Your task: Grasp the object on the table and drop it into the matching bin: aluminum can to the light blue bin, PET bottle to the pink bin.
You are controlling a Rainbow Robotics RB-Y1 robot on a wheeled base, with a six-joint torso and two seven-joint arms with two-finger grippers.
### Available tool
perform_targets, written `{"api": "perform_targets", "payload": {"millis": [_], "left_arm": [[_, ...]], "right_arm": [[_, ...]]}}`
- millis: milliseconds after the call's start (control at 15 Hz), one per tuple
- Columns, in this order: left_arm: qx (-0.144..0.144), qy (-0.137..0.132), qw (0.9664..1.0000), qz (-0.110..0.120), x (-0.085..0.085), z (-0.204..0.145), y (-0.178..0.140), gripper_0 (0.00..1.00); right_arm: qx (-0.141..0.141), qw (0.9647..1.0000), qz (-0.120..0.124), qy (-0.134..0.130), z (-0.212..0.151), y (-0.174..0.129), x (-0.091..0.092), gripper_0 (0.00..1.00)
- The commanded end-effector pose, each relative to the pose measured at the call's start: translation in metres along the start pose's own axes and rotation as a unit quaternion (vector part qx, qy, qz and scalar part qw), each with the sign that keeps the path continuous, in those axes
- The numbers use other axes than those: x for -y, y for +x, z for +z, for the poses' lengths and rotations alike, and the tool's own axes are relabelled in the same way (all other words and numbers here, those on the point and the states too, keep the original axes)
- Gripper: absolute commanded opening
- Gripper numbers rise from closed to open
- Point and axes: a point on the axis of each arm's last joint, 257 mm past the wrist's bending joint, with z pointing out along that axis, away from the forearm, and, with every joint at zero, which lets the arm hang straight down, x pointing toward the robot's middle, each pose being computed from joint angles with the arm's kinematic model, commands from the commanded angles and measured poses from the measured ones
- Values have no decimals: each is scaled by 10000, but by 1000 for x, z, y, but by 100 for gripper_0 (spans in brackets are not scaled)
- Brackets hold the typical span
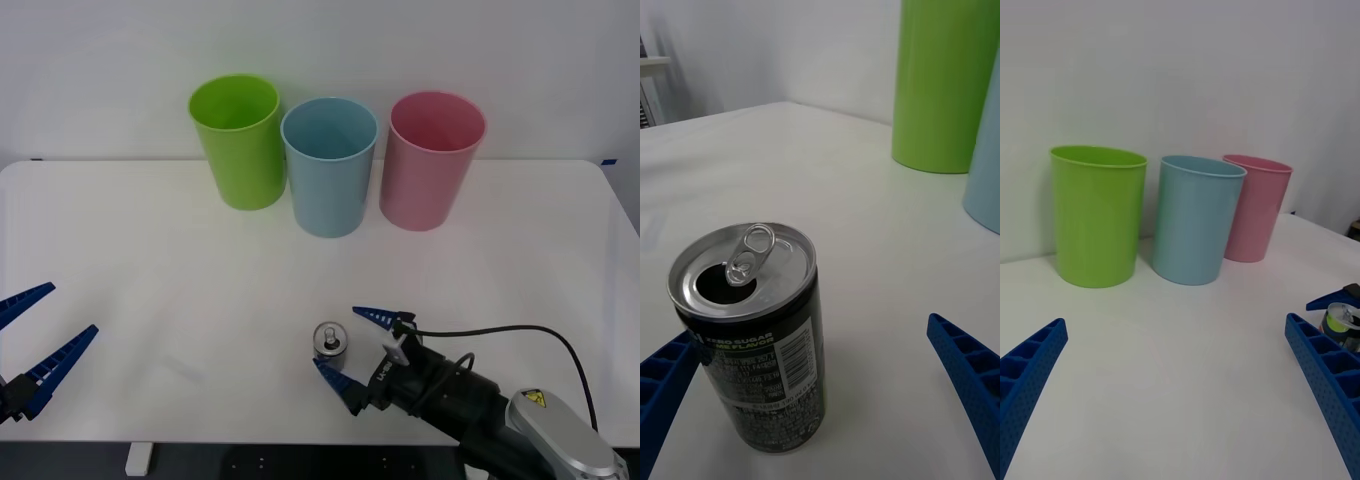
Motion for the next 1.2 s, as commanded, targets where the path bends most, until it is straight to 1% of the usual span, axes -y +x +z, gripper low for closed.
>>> {"api": "perform_targets", "payload": {"millis": [67, 467, 533, 600, 667, 1200], "left_arm": [[0, 0, 10000, 0, 0, 0, 0, 100], [0, 0, 10000, 0, 0, 0, 0, 100], [0, 0, 10000, 0, 0, 0, 0, 100], [0, 0, 10000, 0, 0, 0, 0, 100], [0, 0, 10000, 0, 0, 0, 0, 100], [0, 0, 10000, 0, 0, 0, 0, 100]], "right_arm": [[-27, 10000, -21, 11, 6, 1, -2, 100], [-51, 10000, -26, 21, 7, 2, -4, 100], [-52, 10000, -25, 13, 8, 2, -5, 75], [-52, 10000, -2, 6, 8, 2, -5, 12], [-56, 10000, -2, 13, 8, 3, -5, 0], [-41, 10000, 73, 12, 9, 1, -5, 0]]}}
